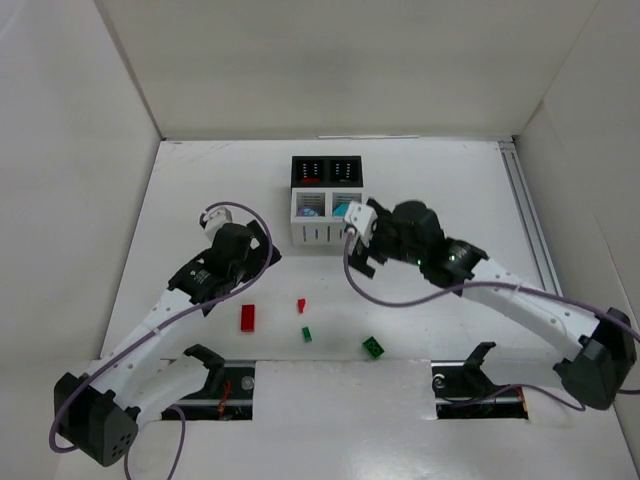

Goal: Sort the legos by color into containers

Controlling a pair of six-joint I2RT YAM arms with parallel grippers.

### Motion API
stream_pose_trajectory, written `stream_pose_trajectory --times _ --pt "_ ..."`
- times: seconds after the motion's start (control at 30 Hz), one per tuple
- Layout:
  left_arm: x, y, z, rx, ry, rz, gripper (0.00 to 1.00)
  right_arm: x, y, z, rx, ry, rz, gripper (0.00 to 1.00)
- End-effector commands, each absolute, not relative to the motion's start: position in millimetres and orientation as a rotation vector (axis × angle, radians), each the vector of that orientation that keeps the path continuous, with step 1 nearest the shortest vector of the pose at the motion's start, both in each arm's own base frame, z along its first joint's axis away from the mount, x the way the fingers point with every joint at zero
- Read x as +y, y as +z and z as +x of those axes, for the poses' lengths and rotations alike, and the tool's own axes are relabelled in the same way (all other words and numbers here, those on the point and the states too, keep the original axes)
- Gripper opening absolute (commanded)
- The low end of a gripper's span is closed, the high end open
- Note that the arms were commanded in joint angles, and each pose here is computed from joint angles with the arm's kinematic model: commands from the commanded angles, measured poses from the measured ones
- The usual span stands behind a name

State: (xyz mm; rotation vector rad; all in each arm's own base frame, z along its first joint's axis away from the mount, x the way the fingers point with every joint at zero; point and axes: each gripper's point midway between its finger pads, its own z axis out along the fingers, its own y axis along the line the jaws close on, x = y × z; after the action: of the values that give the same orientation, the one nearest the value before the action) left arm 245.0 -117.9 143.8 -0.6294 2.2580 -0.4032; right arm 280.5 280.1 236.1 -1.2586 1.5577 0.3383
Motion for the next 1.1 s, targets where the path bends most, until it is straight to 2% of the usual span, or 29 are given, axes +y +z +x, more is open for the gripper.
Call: stream_pose_trajectory --times 0.0,0.1,0.27,0.57,0.7,0.83,0.87,0.93,0.97,1.07 --pt "-116 130 238 2.286 -0.389 -0.647 1.00 269 170 229 1.761 0.434 -1.235 1.00" --pt "-116 123 236 2.303 -0.374 -0.648 1.00 259 117 184 1.921 0.506 -1.250 1.00" --pt "-120 120 237 2.314 -0.396 -0.641 1.00 262 74 137 2.050 0.556 -1.293 1.00" --pt "-120 118 234 2.330 -0.395 -0.639 1.00 254 38 105 2.249 0.576 -1.272 1.00" --pt "-118 117 230 2.338 -0.388 -0.639 1.00 231 23 92 2.357 0.517 -1.209 0.93" --pt "-120 116 228 2.340 -0.397 -0.640 1.00 223 19 87 2.384 0.527 -1.169 0.70" --pt "-120 116 228 2.340 -0.397 -0.640 1.00 221 18 86 2.381 0.530 -1.168 0.54" --pt "-120 118 228 2.332 -0.404 -0.639 1.00 223 24 94 2.349 0.505 -1.150 0.44" --pt "-120 118 228 2.332 -0.404 -0.639 1.00 222 24 96 2.339 0.490 -1.158 0.35" --pt "-121 118 227 2.337 -0.413 -0.636 1.00 242 55 117 2.202 0.476 -1.182 0.28"
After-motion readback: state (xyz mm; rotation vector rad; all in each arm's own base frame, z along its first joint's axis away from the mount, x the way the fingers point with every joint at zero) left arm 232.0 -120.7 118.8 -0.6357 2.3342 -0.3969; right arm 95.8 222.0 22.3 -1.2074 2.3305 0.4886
